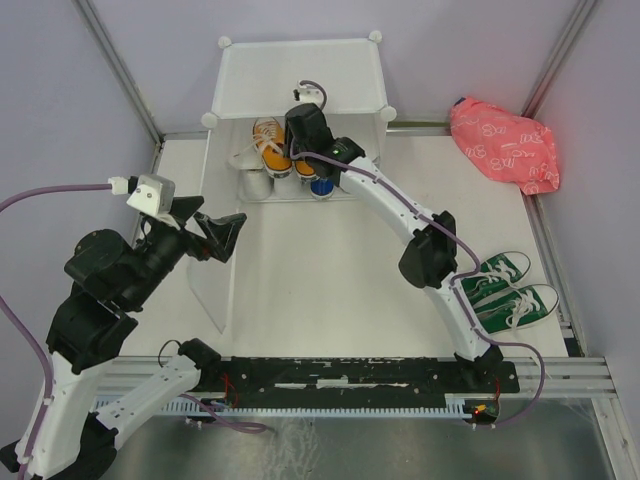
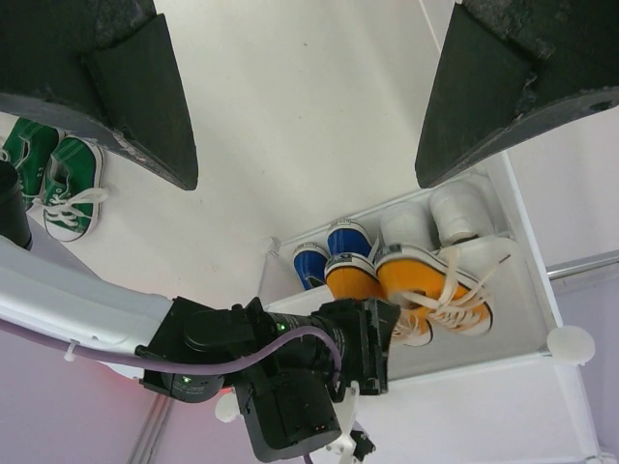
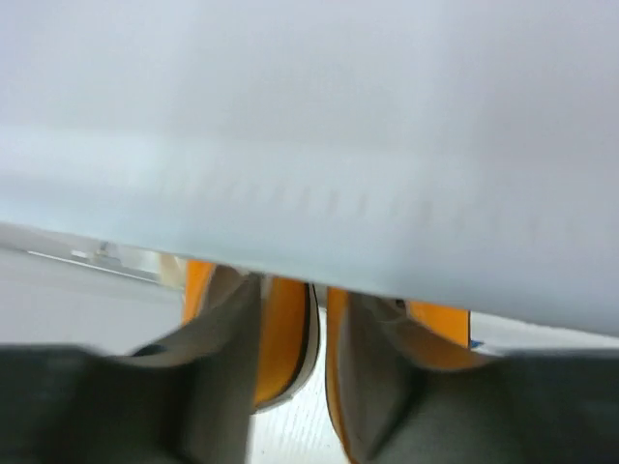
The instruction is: Place and organize the shoes in the shoe cabinet
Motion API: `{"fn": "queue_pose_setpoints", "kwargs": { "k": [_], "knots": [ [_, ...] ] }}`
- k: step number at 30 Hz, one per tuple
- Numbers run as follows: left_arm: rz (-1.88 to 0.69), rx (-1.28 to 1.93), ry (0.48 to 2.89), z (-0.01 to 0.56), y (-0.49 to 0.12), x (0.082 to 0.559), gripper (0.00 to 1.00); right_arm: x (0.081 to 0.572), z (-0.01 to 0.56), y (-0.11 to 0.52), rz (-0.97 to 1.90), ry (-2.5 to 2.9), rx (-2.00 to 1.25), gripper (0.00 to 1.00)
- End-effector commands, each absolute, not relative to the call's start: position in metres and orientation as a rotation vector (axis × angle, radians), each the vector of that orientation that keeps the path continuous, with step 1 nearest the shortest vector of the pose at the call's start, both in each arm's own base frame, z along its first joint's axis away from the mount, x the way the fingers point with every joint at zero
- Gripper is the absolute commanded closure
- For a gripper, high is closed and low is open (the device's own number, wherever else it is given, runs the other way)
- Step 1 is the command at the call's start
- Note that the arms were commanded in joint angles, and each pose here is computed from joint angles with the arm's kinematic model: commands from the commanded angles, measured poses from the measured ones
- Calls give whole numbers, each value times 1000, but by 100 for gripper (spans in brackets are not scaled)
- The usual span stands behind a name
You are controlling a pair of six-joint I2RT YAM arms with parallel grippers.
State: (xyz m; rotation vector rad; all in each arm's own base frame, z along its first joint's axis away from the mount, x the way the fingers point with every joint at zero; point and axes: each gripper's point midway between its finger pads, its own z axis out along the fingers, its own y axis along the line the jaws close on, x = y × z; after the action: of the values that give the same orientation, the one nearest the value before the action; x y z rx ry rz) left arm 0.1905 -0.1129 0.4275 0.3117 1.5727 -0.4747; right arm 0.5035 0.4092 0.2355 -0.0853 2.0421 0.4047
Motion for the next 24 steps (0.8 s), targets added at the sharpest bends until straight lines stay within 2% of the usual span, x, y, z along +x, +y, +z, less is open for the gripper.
{"fn": "queue_pose_setpoints", "kwargs": {
  "k": [1, 5, 11, 19, 24],
  "knots": [
    [-444, 333, 1527, 440, -109, 189, 1, 515, 330, 410, 539, 1792, 15, 46],
    [-452, 336, 1529, 438, -110, 189, 1, 507, 344, 408, 571, 1767, -12, 37],
    [-458, 335, 1529, 437, -110, 186, 1, 478, 355, 408, 582, 1792, -102, 34],
    [-446, 328, 1537, 434, -106, 185, 1, 414, 332, 431, 530, 1845, -381, 27],
    [-459, 326, 1549, 429, -107, 184, 1, 413, 301, 442, 468, 1873, -396, 28]
  ]
}}
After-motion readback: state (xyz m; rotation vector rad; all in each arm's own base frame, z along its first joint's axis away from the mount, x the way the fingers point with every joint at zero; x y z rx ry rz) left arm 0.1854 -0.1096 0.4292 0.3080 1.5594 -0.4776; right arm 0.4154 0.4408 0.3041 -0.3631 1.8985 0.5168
